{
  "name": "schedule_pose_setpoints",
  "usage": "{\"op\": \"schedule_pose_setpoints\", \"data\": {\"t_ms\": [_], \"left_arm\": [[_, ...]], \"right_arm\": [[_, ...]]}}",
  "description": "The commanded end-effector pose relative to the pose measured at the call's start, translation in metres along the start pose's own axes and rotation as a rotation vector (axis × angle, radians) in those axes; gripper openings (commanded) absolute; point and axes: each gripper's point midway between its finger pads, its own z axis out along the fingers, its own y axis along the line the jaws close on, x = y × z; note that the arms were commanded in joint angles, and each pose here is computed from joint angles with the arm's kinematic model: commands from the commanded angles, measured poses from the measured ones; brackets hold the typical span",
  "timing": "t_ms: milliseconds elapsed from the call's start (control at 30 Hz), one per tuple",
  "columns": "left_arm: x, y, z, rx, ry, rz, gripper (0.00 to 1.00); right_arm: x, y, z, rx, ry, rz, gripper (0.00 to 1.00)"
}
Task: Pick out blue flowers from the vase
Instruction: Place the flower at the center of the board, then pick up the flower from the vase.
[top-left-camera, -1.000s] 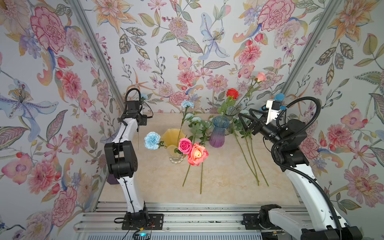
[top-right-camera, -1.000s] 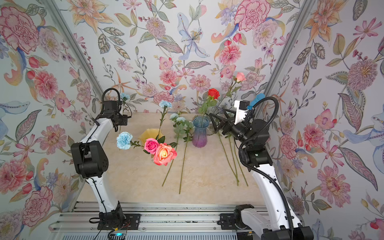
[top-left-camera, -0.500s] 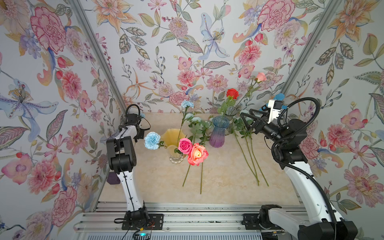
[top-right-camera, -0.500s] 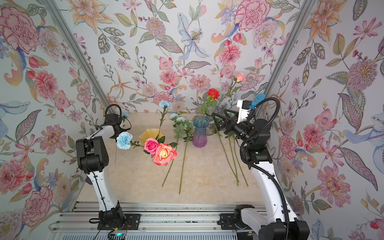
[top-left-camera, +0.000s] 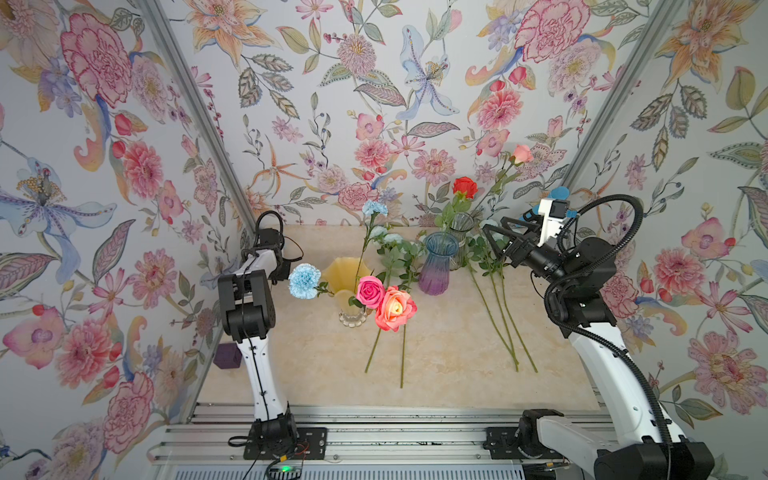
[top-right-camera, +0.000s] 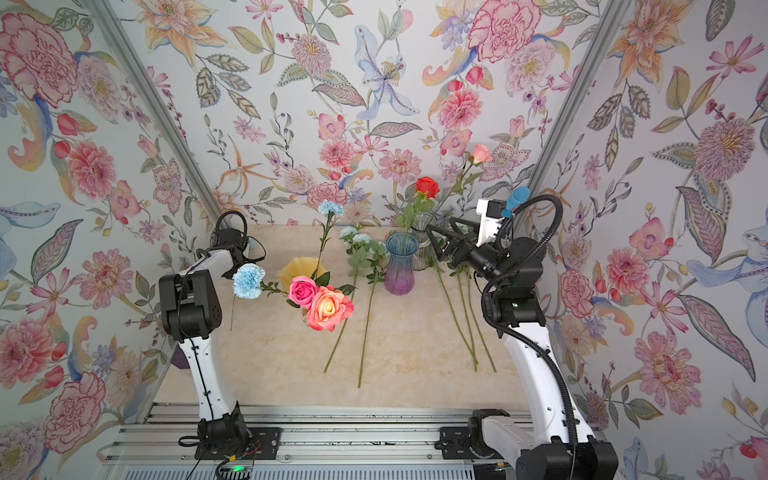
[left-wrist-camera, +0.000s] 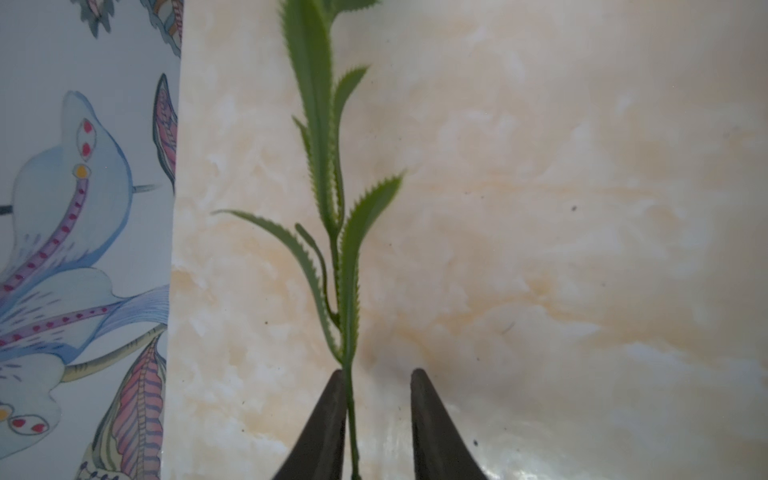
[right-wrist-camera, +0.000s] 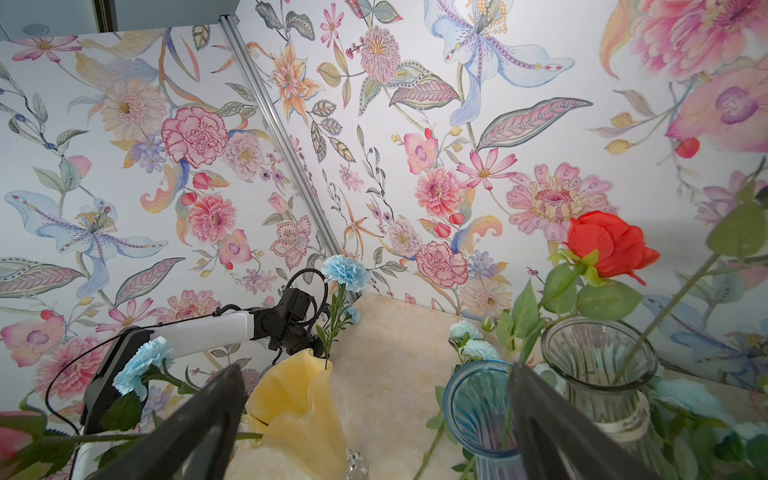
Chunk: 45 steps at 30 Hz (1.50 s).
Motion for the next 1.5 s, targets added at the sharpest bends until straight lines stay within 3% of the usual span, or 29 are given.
{"op": "schedule_pose_setpoints", "data": {"t_ms": [0,133,267,467,700,1000,1133,1300,1467], "left_arm": [[-0.023,-0.007,-0.023,0.022,-0.066,-0.019,0.4],[-0.066,-0.005,-0.082,0.08,-0.283,-0.144,0.48],[-0.092,0.003,-0.161,0.163,-0.569,-0.336,0.5],[-0.063,-0.01,-0.242,0.324,-0.932,-0.58,0.54],[-0.004,-0.029,-0.278,0.428,-1.187,-0.786,0.56],[0.014,-0.025,-0.289,0.341,-1.196,-0.694,0.64],[0.012,-0.022,-0.286,0.362,-1.193,-0.681,0.64],[0.014,-0.027,-0.283,0.393,-1.175,-0.655,0.65],[0.031,-0.02,-0.279,0.432,-1.167,-0.694,0.67]], "right_arm": [[-0.002,0.003,-0.002,-0.014,-0.006,-0.006,1.0],[0.0,0.002,-0.001,-0.019,0.001,-0.001,0.99],[0.002,0.012,0.003,-0.064,0.026,-0.012,0.91],[0.022,0.027,0.026,-0.081,0.118,-0.077,0.86],[0.052,0.023,0.076,-0.097,0.147,-0.011,0.73],[0.112,0.035,0.154,-0.064,0.198,0.036,0.64],[0.144,0.045,0.181,-0.049,0.247,0.028,0.6],[0.166,0.052,0.198,-0.023,0.263,0.013,0.56],[0.184,0.042,0.198,-0.029,0.217,0.103,0.55]]}}
